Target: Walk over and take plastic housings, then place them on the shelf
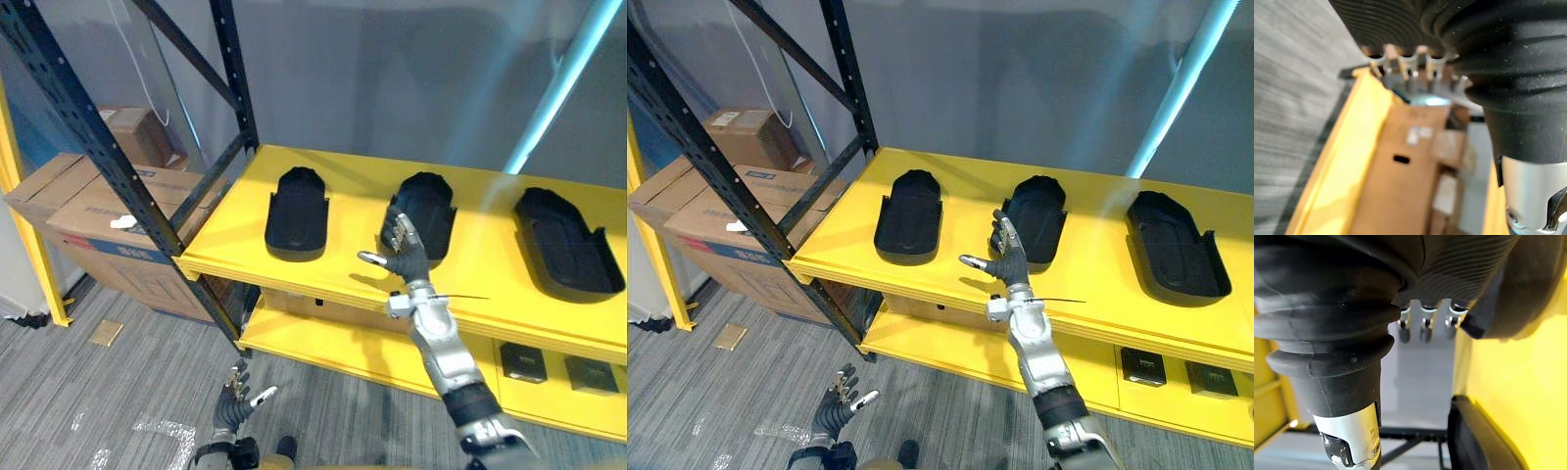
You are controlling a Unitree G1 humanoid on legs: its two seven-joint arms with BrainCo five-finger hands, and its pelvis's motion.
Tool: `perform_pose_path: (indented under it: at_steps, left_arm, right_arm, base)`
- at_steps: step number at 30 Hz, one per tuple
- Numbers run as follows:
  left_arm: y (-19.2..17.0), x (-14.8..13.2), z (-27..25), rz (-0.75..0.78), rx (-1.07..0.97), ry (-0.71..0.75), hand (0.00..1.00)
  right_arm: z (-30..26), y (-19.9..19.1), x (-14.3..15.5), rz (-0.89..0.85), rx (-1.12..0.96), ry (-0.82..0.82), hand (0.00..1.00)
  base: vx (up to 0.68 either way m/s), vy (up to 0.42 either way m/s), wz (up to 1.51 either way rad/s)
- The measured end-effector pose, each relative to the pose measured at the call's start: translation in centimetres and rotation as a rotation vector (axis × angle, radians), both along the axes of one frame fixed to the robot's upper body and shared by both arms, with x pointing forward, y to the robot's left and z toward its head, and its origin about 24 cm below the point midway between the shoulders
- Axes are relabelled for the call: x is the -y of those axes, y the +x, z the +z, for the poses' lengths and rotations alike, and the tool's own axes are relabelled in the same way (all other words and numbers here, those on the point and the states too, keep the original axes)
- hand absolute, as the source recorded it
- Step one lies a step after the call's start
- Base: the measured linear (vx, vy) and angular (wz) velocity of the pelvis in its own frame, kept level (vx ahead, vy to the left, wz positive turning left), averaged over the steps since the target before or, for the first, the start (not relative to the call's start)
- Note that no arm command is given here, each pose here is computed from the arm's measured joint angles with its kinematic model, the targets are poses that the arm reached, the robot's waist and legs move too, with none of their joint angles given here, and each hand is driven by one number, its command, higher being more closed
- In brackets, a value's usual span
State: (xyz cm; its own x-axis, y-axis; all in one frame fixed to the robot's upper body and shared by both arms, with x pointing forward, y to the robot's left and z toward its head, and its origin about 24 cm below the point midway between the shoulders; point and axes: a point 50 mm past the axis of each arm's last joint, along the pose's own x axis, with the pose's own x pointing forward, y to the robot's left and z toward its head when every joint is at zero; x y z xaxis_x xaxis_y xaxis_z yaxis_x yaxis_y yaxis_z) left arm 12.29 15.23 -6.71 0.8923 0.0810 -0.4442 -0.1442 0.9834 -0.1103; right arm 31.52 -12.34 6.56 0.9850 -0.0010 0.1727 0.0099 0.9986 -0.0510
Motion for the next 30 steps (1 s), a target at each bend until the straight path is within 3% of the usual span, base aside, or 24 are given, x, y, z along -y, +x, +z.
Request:
perform_pose_path:
  at_steps: [13, 30]
  left_arm:
    - [0.0, 0.6, -0.4, -0.037, -0.002, -0.015, 0.00]
    - [0.1, 0.5, -0.4, -0.026, 0.001, -0.015, 0.00]
  right_arm:
    - [0.3, 1.4, -0.7, -0.019, -0.007, -0.029, 0.00]
    - [-2.2, 0.9, -3.1, 0.197, -0.129, -0.053, 0.00]
  base:
    - [-0.03, -0.016, 0.06]
    - [0.00, -0.011, 0.01]
